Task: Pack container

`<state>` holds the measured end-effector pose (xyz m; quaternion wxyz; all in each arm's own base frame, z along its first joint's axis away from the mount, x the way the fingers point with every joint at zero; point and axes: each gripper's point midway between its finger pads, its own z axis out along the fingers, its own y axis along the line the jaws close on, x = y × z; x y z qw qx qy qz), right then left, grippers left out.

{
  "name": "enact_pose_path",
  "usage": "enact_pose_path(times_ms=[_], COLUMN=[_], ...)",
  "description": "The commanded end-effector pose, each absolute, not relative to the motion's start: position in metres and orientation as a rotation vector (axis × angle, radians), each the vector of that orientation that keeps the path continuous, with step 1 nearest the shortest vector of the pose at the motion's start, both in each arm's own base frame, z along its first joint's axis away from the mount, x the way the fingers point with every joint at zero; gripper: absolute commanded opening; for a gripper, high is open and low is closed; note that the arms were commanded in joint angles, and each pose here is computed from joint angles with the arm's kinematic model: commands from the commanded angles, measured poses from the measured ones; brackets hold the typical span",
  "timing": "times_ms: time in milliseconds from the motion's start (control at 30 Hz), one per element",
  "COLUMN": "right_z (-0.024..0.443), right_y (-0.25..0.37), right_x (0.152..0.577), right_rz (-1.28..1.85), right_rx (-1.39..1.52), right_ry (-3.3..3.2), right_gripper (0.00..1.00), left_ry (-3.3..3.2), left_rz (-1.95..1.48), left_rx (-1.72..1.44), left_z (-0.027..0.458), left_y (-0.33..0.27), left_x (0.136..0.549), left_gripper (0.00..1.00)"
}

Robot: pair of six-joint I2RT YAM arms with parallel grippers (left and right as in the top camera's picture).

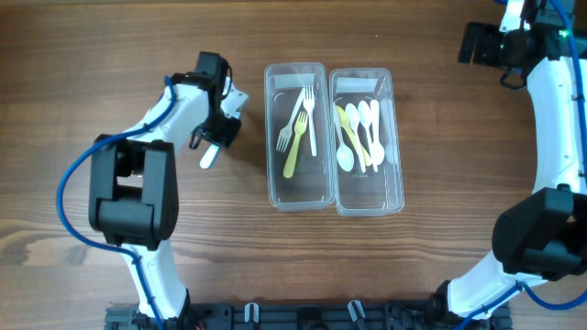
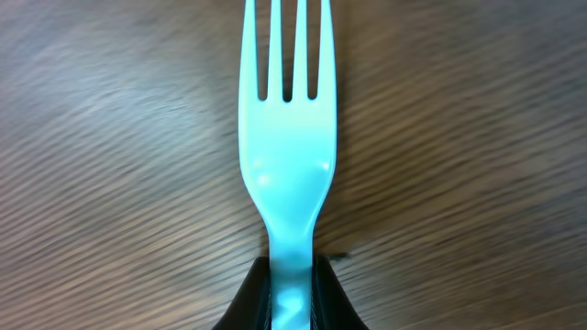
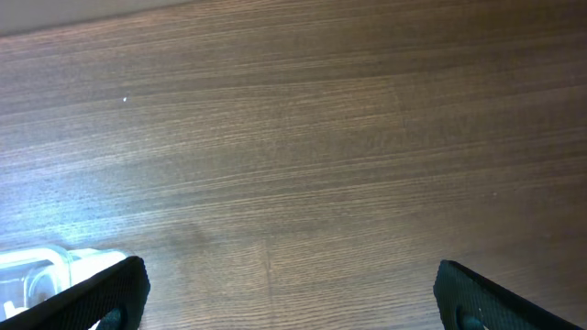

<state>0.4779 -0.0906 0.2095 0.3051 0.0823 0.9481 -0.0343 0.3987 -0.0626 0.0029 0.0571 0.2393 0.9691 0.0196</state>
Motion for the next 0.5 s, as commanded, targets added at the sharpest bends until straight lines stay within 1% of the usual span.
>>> enact_pose_path(times_ms=[0,100,200,333,367,400,433,467], right_z=[0.22,0.22,0.22,0.22,0.22,0.22,0.22,0.22], right_y=[-0.09,-0.09,-0.09,-0.09,-0.09,-0.09,-0.09,-0.09], right_x=[0.479,0.479,0.479,0.479,0.479,0.479,0.479,0.479], right_rz=[-0.105,-0.105,-0.105,-0.105,-0.105,-0.105,-0.105,-0.105], right_rx=[0.199,0.2,0.199,0.199,0.2,0.199,0.199,0.199], right_ry=[2.487,2.487,2.487,2.487,2.487,2.487,2.487,2.487], right_gripper=[1.0,1.0,1.0,1.0,1.0,1.0,1.0,1.0], left_ry=[2.83,2.752,2.68,2.588,2.57,2.554,2.566,2.574], left_rz=[0.096,0.083,-0.018,-0.321,-0.427,-0.632,-0.742,-0.763], left_rx=[0.6,0.483,0.37,0.236,0.194,0.117,0.045,0.019], left_z=[0.052,0.085,0.12,0.165,0.174,0.187,0.19,0.19], left_y=[-0.053,-0.055,-0.067,-0.101,-0.111,-0.133,-0.145,-0.148], left_x=[0.417,0.425,0.428,0.426,0.424,0.418,0.413,0.412], left_gripper=[0.04,0.04,0.04,0.04,0.04,0.04,0.04,0.04])
